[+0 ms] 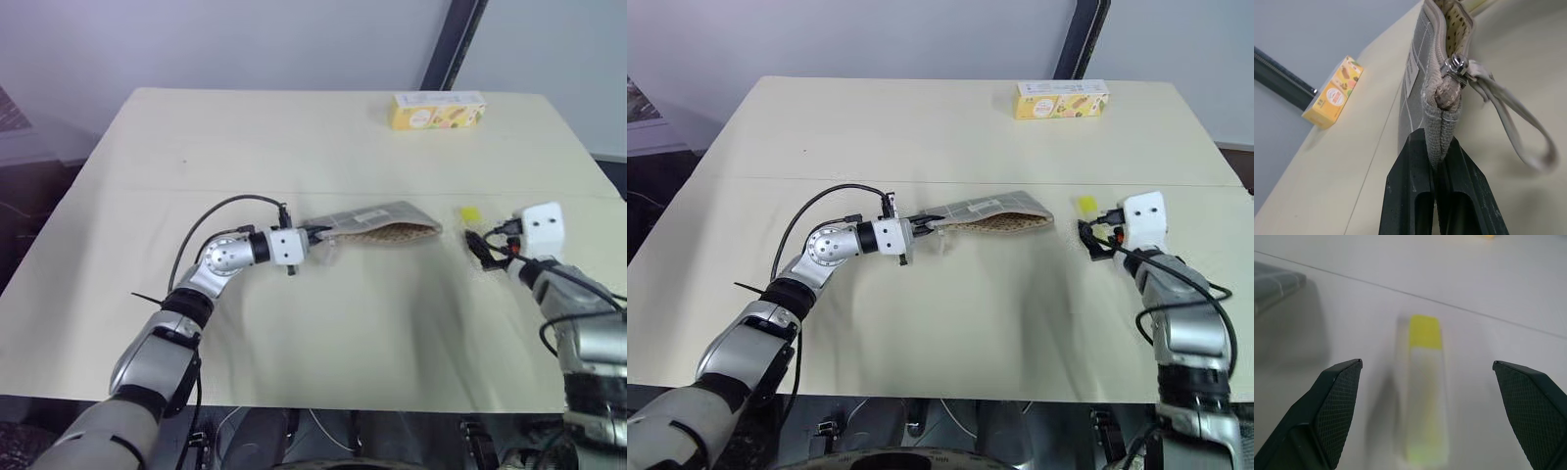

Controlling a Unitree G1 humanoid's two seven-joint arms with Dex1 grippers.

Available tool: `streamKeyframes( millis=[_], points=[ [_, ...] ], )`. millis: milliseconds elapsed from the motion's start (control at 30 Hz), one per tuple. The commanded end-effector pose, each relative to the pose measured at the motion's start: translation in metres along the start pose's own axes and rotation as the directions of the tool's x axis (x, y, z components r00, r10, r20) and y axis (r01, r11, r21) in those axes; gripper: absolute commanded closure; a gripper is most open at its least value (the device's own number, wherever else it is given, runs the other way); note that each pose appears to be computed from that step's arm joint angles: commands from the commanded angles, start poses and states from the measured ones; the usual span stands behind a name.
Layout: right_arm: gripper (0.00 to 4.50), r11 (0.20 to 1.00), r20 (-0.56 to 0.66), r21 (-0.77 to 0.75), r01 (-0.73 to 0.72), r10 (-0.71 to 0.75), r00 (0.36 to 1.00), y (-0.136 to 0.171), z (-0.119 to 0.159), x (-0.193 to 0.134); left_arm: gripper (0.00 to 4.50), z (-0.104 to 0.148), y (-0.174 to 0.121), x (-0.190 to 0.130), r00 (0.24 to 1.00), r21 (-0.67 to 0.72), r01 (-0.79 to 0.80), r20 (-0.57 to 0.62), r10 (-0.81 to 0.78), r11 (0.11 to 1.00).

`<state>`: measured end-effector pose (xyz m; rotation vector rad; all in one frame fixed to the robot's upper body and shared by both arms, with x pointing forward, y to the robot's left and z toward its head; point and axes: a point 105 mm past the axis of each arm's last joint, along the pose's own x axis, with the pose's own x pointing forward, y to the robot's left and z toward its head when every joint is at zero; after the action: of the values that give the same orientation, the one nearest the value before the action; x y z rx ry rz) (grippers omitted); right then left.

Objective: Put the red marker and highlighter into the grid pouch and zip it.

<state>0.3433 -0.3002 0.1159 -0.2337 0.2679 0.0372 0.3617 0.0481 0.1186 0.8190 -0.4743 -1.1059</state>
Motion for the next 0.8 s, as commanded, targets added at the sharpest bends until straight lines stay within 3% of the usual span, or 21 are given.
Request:
streamKeyframes(
  millis=[33, 67, 133, 200, 300, 333, 367, 467, 533, 600, 667, 800],
  points=[
    [0.07, 0.999, -0.129, 0.042, -0.016, 0.022, 0.991, -0.008, -0.018, 0.004, 4.5, 0.008, 0.011, -0.001, 0.999, 0.048, -0.026, 0.027, 0.025, 0.998],
    [0.07, 0.997, -0.175, 0.065, -0.03, 0.041, 0.984, -0.007, -0.026, 0.004, 4.5, 0.008, 0.011, -0.002, 0.999, 0.054, -0.026, 0.024, 0.025, 0.998],
    [0.61, 0.996, -0.212, 0.089, 0.007, 0.012, 0.977, -0.014, -0.034, 0.002, 4.5, 0.008, 0.013, -0.005, 0.999, 0.052, -0.04, 0.021, 0.039, 0.998],
    [1.45, 0.996, -0.186, 0.086, 0.012, 0.004, 0.983, -0.014, -0.029, 0.001, 4.5, 0.007, 0.013, -0.008, 0.999, 0.052, -0.044, 0.018, 0.044, 0.998],
    [2.92, 0.992, 0.066, 0.086, -0.088, 0.083, 0.994, 0.003, 0.021, -0.003, 4.5, 0.007, 0.011, -0.009, 0.999, 0.05, -0.046, 0.015, 0.045, 0.998],
    [3.45, 0.986, 0.161, 0.086, -0.143, 0.128, 0.979, 0.012, 0.039, -0.008, 4.5, 0.007, 0.011, -0.009, 0.999, 0.049, -0.047, 0.015, 0.046, 0.998],
    [3.66, 0.97, 0.29, 0.06, -0.236, 0.209, 0.934, 0.029, 0.063, -0.018, 4.5, 0.007, 0.01, -0.009, 0.999, 0.049, -0.047, 0.016, 0.046, 0.998],
    [3.65, 0.91, 0.479, -0.027, -0.415, 0.376, 0.793, 0.063, 0.099, -0.05, 4.5, 0.008, 0.009, -0.007, 0.999, 0.05, -0.046, 0.02, 0.045, 0.998],
    [3.65, 0.862, 0.469, -0.148, -0.485, 0.493, 0.733, 0.087, 0.1, -0.066, 4.5, 0.01, 0.009, -0.004, 0.999, 0.053, -0.043, 0.03, 0.042, 0.998],
    [3.65, 0.791, 0.302, -0.347, -0.504, 0.603, 0.738, 0.108, 0.073, -0.072, 4.5, 0.012, 0.01, 0.0, 0.998, 0.054, -0.043, 0.038, 0.04, 0.998],
    [3.65, 0.728, 0.151, -0.454, -0.514, 0.631, 0.761, 0.113, 0.044, -0.07, 4.5, 0.013, 0.011, 0.002, 0.998, 0.054, -0.042, 0.042, 0.04, 0.998],
    [3.65, 0.726, 0.053, -0.487, -0.485, 0.579, 0.814, 0.096, 0.019, -0.065, 4.5, 0.013, 0.012, 0.003, 0.998, 0.06, -0.036, 0.049, 0.033, 0.998]
  ],
)
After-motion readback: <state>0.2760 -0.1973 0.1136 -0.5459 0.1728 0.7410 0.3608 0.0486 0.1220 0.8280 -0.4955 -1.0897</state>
